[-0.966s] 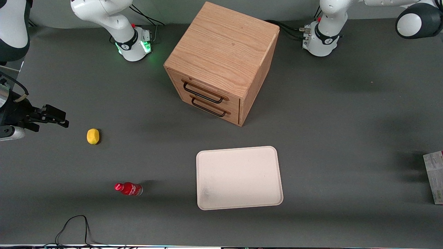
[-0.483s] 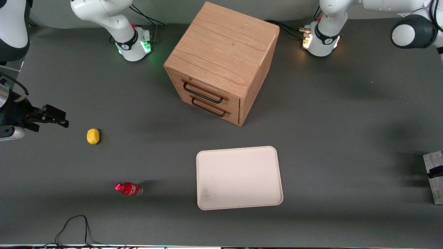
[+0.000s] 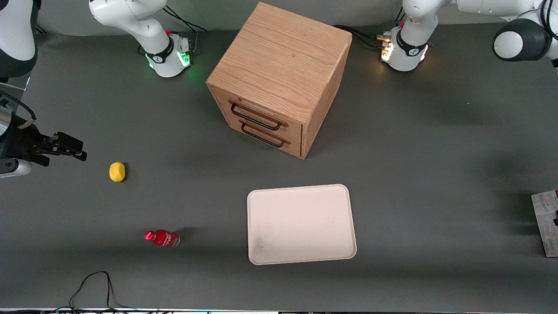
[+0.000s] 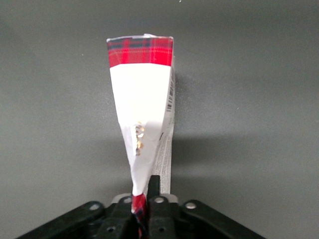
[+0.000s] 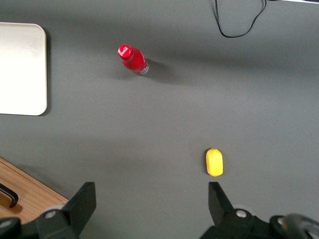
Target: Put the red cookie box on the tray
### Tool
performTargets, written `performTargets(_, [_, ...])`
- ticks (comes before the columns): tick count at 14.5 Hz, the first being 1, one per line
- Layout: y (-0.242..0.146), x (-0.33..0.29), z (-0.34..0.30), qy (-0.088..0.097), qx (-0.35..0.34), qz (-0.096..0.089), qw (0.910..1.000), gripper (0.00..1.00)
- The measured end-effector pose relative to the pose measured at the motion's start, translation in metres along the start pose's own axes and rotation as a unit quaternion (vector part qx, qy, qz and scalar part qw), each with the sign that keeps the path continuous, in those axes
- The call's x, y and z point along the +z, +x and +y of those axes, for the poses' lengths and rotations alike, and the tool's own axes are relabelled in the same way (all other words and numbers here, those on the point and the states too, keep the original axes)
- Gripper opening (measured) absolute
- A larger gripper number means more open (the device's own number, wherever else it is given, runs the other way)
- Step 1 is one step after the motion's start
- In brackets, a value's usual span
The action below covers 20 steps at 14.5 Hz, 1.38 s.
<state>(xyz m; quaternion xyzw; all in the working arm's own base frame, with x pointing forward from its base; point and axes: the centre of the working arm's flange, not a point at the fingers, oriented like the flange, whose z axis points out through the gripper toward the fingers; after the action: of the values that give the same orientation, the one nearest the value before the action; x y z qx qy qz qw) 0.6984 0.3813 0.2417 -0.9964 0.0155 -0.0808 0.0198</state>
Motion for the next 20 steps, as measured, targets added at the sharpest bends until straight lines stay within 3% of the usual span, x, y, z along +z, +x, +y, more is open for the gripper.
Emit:
performTargets(4, [0.002, -0.027, 0.002, -0.013, 0.002, -0.024, 0.9996, 0.04])
performTargets(9, [0.005, -0.175, 0.014, -0.012, 0.011, -0.053, 0.9984, 0.04])
performTargets(15, [-0.019, -0.341, 0.033, 0.017, -0.003, -0.035, 0.9992, 0.04])
performTargets(18, [-0.023, -0.365, 0.045, 0.022, -0.014, -0.032, 0.9991, 0.04])
performTargets(20, [-0.009, -0.351, 0.080, 0.014, -0.023, -0.045, 0.9986, 0.04])
